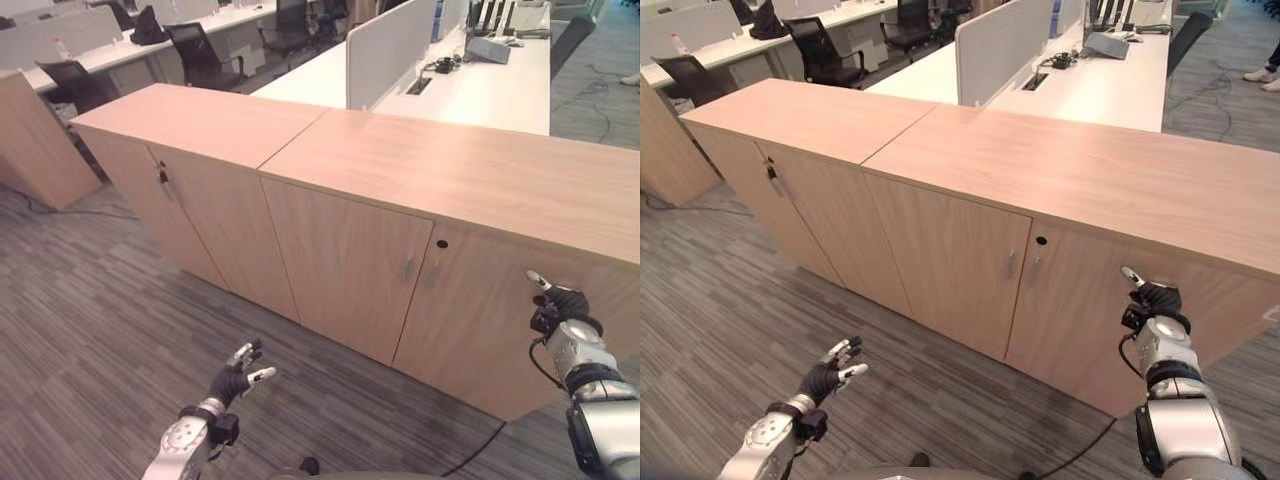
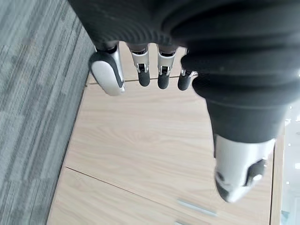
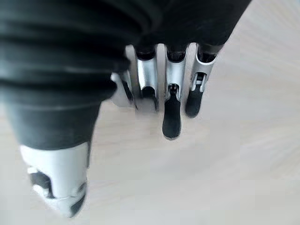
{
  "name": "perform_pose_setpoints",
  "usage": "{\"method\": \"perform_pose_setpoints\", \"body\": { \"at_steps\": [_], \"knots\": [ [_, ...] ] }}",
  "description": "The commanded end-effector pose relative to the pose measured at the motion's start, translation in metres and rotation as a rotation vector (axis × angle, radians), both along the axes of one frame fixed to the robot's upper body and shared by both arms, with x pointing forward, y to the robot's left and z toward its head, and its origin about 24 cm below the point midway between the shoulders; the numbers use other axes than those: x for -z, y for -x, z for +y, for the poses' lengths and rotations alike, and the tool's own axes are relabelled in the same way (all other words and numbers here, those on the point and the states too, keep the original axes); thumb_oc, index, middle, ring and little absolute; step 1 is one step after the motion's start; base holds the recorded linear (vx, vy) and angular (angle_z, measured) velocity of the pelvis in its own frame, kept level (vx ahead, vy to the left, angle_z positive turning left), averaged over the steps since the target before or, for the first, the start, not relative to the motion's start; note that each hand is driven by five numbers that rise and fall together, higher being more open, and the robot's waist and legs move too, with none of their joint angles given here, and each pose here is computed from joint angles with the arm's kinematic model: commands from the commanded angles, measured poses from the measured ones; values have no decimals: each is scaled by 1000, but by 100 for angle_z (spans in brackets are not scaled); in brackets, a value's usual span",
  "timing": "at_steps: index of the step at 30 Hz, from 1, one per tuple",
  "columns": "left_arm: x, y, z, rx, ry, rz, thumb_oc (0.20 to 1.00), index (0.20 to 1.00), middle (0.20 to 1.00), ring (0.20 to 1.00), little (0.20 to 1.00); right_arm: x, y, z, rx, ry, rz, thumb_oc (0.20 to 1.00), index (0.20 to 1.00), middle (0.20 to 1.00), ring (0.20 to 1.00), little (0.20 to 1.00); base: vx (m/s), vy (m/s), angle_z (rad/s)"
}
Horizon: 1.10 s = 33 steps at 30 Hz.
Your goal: Put the empty folder in the office cabinet
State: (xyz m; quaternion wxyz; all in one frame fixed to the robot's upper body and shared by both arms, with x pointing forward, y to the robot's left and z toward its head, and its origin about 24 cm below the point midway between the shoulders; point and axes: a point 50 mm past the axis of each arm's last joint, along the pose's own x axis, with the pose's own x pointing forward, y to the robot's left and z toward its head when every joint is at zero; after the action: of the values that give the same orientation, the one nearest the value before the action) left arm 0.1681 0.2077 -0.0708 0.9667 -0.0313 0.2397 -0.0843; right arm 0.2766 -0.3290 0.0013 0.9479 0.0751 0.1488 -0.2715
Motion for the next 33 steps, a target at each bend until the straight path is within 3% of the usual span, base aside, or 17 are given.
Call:
{"method": "perform_pose_setpoints", "body": {
  "at_steps": [1, 7, 13, 33],
  "knots": [
    [-14, -15, 14, -76, -35, -96, 1000, 1000, 1000, 1000, 1000, 0, 6, 53, -163, -41, -197, 1000, 1000, 1000, 1000, 1000, 32, -10, -9],
    [-11, -11, 16, -128, -36, -96, 1000, 1000, 1000, 1000, 1000, 62, 80, 99, -309, -107, 20, 1000, 1000, 1000, 1000, 1000, 13, -6, -18],
    [-11, -12, 13, -111, -45, -101, 1000, 1000, 1000, 1000, 1000, 88, 111, 118, -499, -51, 205, 1000, 1000, 1000, 1000, 1000, -13, 4, -22],
    [-4, -2, 12, -127, -60, -62, 1000, 1000, 1000, 1000, 1000, 93, 108, 109, -487, -37, 251, 1000, 1000, 1000, 1000, 1000, 6, -12, -11]
  ]
}}
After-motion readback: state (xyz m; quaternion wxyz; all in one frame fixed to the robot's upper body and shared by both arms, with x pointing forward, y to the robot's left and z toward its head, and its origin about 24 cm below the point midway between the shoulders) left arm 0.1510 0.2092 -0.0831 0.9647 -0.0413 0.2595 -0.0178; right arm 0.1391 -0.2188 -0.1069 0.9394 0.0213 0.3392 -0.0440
